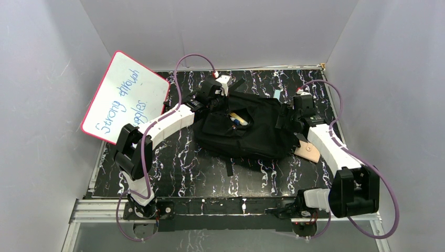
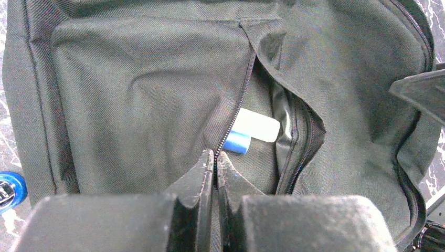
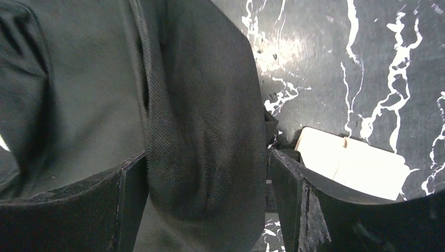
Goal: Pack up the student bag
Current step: Adjust the student bag at the center of the board.
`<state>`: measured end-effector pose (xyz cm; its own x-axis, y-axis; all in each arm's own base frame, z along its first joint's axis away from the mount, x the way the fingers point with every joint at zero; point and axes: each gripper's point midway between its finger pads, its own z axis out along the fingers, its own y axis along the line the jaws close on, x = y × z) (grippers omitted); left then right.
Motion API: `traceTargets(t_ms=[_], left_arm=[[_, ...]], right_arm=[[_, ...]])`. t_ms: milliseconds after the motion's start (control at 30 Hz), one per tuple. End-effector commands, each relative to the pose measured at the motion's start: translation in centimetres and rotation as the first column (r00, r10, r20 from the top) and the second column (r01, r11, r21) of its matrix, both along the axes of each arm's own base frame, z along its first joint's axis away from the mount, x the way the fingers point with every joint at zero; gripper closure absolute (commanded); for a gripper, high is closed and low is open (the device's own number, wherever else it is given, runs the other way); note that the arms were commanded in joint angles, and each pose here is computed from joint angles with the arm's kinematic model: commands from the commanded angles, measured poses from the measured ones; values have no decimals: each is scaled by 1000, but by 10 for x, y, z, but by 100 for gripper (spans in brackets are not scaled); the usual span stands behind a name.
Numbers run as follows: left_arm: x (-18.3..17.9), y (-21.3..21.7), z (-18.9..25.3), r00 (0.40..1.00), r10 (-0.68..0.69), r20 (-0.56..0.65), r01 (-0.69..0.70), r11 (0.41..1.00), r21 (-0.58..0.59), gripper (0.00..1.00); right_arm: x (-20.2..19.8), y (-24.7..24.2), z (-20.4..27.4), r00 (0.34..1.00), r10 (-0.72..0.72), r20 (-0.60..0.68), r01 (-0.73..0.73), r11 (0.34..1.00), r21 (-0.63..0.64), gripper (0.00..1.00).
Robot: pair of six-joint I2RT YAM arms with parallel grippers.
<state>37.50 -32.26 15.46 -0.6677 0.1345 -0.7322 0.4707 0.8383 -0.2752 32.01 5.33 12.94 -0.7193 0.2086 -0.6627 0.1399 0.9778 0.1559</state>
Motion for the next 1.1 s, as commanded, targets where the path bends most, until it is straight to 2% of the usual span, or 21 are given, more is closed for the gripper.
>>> traceTargets(t_ms=[0, 233, 333, 467, 500, 633, 767, 933, 1067], left_arm=[[4, 5, 12, 1000, 6, 24, -6, 1000, -11, 100], [5, 4, 8, 1000, 5, 19, -5, 1000, -7, 100], [5, 3, 5, 1000, 5, 12, -5, 1000, -4, 100], [8, 0, 7, 1000, 3, 16, -3, 1000, -11, 100], [9, -1, 9, 1000, 4, 19, -4, 1000, -13, 100], [15, -2, 26, 999, 19, 47, -17, 999, -29, 100], [24, -5, 60, 994, 31, 101, -26, 998, -57, 100], [35, -1, 115, 976, 73, 206, -56, 994, -89, 100], [44, 9, 149, 951, 117, 286, -99, 992, -79, 100]], right_arm=[[5, 0, -3, 1000, 12, 0, -12, 1000, -4, 15], [10, 12, -3, 997, 65, 28, -66, 997, 33, 43], [11, 15, -3, 996, 81, 34, -82, 996, 43, 52], [12, 25, 3, 988, 143, 56, -147, 987, 71, 91], [13, 32, 8, 982, 171, 74, -178, 980, 90, 98], [19, 54, 51, 950, 253, 184, -283, 945, 162, 100], [29, 78, 125, 888, 308, 342, -393, 894, 216, 100], [34, 93, 226, 783, 306, 541, -486, 845, 224, 100], [34, 107, 281, 707, 323, 629, -567, 791, 230, 100]])
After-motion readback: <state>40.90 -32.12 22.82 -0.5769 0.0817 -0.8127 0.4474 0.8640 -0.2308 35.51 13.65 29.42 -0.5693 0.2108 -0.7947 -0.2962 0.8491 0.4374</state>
